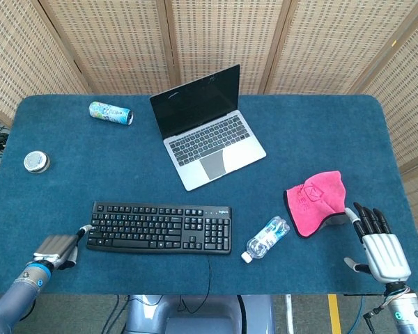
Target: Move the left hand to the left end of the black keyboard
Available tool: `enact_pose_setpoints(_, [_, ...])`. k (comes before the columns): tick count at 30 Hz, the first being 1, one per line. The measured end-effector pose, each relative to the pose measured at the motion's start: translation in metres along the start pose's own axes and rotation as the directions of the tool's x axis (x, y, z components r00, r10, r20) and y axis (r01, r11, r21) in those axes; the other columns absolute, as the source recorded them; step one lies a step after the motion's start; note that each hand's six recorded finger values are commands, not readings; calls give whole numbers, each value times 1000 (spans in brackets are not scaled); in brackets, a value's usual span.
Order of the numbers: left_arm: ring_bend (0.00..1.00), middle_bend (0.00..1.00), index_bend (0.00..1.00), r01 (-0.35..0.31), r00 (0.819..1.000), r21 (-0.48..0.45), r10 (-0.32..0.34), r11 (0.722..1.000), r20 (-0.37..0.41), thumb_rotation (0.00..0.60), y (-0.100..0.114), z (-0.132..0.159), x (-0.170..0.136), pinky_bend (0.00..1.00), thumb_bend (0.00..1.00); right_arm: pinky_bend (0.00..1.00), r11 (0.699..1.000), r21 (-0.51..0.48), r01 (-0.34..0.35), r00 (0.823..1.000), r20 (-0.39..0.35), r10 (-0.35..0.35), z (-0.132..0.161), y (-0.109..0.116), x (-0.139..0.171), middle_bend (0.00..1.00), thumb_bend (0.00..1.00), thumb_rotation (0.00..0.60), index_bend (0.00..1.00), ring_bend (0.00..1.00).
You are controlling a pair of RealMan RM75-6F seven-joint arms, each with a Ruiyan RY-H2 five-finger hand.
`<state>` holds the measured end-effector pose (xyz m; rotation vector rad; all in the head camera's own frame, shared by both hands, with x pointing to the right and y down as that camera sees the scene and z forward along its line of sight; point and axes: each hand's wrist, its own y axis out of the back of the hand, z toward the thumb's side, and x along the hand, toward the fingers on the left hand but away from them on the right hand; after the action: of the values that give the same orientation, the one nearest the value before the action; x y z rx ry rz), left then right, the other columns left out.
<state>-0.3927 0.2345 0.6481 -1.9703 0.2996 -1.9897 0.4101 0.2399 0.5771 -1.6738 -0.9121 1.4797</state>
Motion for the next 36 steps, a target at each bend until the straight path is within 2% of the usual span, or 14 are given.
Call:
enact_pose_setpoints(26, [635, 628, 0, 38, 999, 5, -38, 999, 6, 600, -6, 7, 12, 374, 873, 0, 1000, -2, 5, 1000, -1, -5, 0, 1, 1, 0, 15, 600, 0, 0])
enact_pose_setpoints(32, [635, 627, 0, 17, 1000, -2, -17, 1000, 16, 600, -1, 10, 8, 374, 873, 0, 1000, -2, 6, 1000, -3, -6, 0, 1, 0, 0, 20, 600, 0, 0])
enact_pose_setpoints(36, [635, 628, 0, -25, 999, -12, 26, 1000, 41, 600, 11, 15, -2, 374, 855, 0, 1000, -1, 3, 1000, -3, -3, 1, 0, 1, 0, 21, 600, 0, 0])
